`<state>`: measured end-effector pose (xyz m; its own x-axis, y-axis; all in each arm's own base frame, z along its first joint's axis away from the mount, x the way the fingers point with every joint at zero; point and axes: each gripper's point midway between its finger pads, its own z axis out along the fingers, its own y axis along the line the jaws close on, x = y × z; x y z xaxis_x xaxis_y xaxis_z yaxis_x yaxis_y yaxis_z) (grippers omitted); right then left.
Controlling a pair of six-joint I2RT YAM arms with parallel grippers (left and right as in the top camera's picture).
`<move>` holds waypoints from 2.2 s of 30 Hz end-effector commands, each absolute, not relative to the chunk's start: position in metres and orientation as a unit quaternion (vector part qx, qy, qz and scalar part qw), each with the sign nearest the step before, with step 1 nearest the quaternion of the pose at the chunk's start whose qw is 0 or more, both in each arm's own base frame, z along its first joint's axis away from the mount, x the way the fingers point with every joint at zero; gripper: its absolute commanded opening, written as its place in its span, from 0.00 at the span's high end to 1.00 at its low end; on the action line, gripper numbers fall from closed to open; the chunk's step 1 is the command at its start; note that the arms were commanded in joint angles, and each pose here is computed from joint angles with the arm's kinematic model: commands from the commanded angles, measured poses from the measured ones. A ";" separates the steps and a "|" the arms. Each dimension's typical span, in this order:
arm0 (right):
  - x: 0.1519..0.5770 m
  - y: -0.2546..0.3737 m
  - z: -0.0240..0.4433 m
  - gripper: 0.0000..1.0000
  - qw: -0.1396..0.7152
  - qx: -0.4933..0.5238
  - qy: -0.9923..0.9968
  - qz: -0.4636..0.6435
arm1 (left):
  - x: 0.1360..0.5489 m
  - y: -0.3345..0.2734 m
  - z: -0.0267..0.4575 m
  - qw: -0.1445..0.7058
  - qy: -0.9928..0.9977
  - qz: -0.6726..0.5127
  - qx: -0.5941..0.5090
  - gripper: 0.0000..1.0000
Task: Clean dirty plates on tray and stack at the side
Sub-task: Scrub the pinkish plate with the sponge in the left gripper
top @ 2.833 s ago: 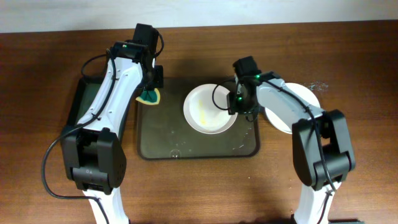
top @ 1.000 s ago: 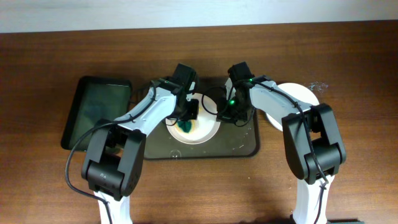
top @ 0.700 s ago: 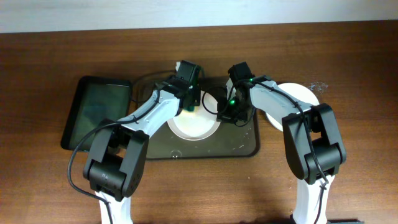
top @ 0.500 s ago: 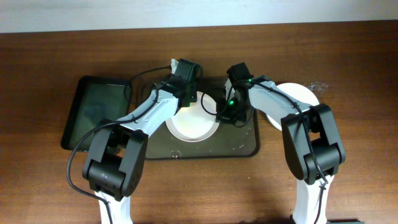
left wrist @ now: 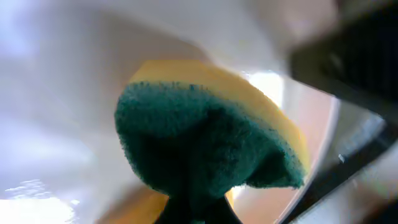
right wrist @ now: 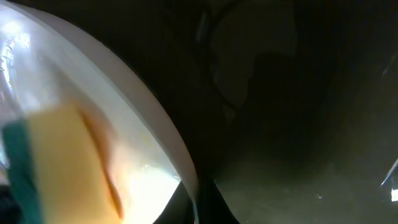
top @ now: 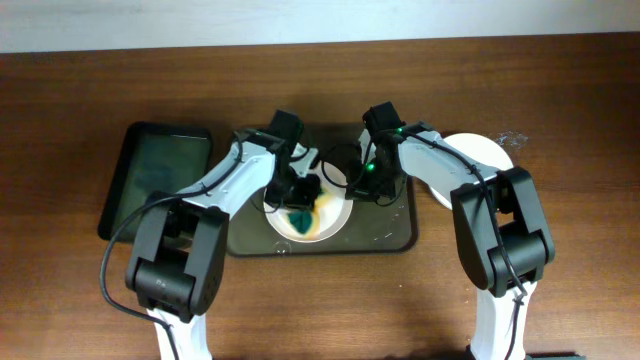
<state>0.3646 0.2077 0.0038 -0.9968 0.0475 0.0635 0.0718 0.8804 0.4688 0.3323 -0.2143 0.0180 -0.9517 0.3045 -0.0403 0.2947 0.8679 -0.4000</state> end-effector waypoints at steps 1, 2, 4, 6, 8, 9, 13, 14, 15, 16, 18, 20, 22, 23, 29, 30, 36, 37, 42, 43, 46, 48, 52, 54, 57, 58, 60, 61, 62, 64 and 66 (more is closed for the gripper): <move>0.366 0.193 -0.009 0.96 0.036 -0.061 -0.970 -0.233 | 0.315 -0.233 0.017 0.031 -0.941 0.262 -0.210 1.00; 0.366 0.193 -0.009 0.96 0.036 -0.062 -0.970 -0.233 | 0.319 -0.230 0.015 0.024 -0.944 0.251 -0.212 1.00; 0.366 0.192 -0.009 0.96 0.036 -0.063 -0.970 -0.233 | 0.331 -0.223 0.010 0.001 -0.953 0.220 -0.207 1.00; 0.365 0.192 -0.010 0.96 0.039 -0.064 -0.970 -0.231 | 0.364 -0.201 0.001 -0.051 -0.979 0.139 -0.141 1.00; 0.362 0.191 -0.010 0.96 0.045 -0.065 -0.970 -0.229 | 0.393 -0.186 0.002 -0.104 -0.986 0.092 -0.091 1.00; 0.360 0.190 -0.010 0.96 0.048 -0.066 -0.971 -0.226 | 0.411 -0.178 0.005 -0.140 -0.986 0.071 -0.062 1.00; 0.360 0.184 -0.014 0.96 0.045 -0.067 -0.976 -0.203 | 0.453 -0.137 0.019 -0.238 -0.970 -0.030 0.034 1.00; 0.360 0.181 -0.015 0.96 0.043 -0.067 -0.977 -0.196 | 0.457 -0.123 0.023 -0.254 -0.963 -0.066 0.053 1.00; 0.361 0.179 -0.016 0.96 0.041 -0.067 -0.979 -0.190 | 0.458 -0.117 0.025 -0.261 -0.960 -0.085 0.057 1.00; 0.361 0.178 -0.016 0.96 0.040 -0.068 -0.979 -0.188 | 0.458 -0.113 0.026 -0.262 -0.959 -0.096 0.058 1.00; 0.362 0.178 -0.016 0.96 0.038 -0.068 -0.979 -0.188 | 0.446 -0.115 0.019 -0.232 -0.967 -0.090 0.047 1.00; 0.363 0.178 -0.016 0.96 0.037 -0.068 -0.979 -0.189 | 0.421 -0.141 0.005 -0.164 -0.986 -0.019 -0.012 1.00; 0.362 0.178 -0.016 0.96 0.037 -0.068 -0.979 -0.189 | 0.386 -0.180 0.000 -0.086 -0.987 0.095 -0.101 1.00; 0.362 0.178 -0.016 0.96 0.038 -0.068 -0.979 -0.188 | 0.371 -0.197 0.003 -0.060 -0.977 0.148 -0.142 1.00; 0.361 0.179 -0.016 0.96 0.040 -0.068 -0.979 -0.190 | 0.329 -0.239 0.025 -0.013 -0.917 0.304 -0.259 1.00; 0.361 0.178 -0.016 0.96 0.041 -0.069 -0.979 -0.190 | 0.332 -0.240 0.025 -0.019 -0.916 0.305 -0.260 1.00; 0.359 0.179 -0.016 0.96 0.045 -0.068 -0.979 -0.188 | 0.404 -0.226 0.020 -0.142 -0.951 0.208 -0.179 1.00; 0.359 0.179 -0.016 0.96 0.045 -0.068 -0.979 -0.188 | 0.417 -0.218 0.019 -0.165 -0.957 0.177 -0.161 1.00; 0.358 0.178 -0.016 0.96 0.046 -0.069 -0.979 -0.187 | 0.489 -0.167 0.041 -0.319 -0.943 0.003 -0.098 1.00; 0.358 0.178 -0.016 0.96 0.046 -0.069 -0.979 -0.187 | 0.494 -0.158 0.044 -0.330 -0.940 -0.023 -0.087 1.00; 0.358 0.178 -0.016 0.96 0.046 -0.069 -0.979 -0.187 | 0.486 -0.121 0.042 -0.315 -0.941 -0.115 -0.037 1.00; 0.359 0.178 -0.016 0.96 0.045 -0.069 -0.979 -0.187 | 0.467 -0.104 0.033 -0.278 -0.949 -0.147 -0.010 1.00; 0.359 0.179 -0.016 0.96 0.044 -0.068 -0.979 -0.188 | 0.439 -0.094 0.021 -0.215 -0.962 -0.166 -0.016 1.00; 0.359 0.178 -0.016 0.96 0.044 -0.068 -0.979 -0.188 | 0.432 -0.102 0.019 -0.197 -0.970 -0.141 -0.023 1.00; 0.359 0.179 -0.016 0.96 0.044 -0.068 -0.979 -0.188 | 0.440 -0.110 0.035 -0.192 -0.976 -0.103 -0.019 1.00; 0.359 0.179 -0.016 0.96 0.044 -0.068 -0.979 -0.188 | 0.445 -0.112 0.045 -0.192 -0.977 -0.093 -0.017 1.00; 0.359 0.179 -0.016 0.96 0.044 -0.068 -0.979 -0.188 | 0.454 -0.112 0.066 -0.196 -0.977 -0.082 -0.010 1.00; 0.359 0.178 -0.016 0.96 0.044 -0.068 -0.979 -0.188 | 0.460 -0.112 0.081 -0.200 -0.977 -0.078 -0.010 1.00; 0.359 0.178 -0.016 0.96 0.043 -0.068 -0.979 -0.187 | 0.465 -0.111 0.097 -0.204 -0.976 -0.078 -0.013 1.00; 0.360 0.178 -0.016 0.96 0.043 -0.068 -0.979 -0.186 | 0.470 -0.114 0.119 -0.213 -0.974 -0.073 -0.022 1.00; 0.360 0.177 -0.016 0.96 0.040 -0.062 -0.980 -0.185 | 0.472 -0.116 0.134 -0.217 -0.973 -0.069 -0.023 1.00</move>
<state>0.3626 0.1959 0.0026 -0.9917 0.0865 0.0947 0.1197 0.8891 0.4418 0.4632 -0.1076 0.1055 -0.9216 0.0520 -0.3847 -0.0132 0.9862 0.1648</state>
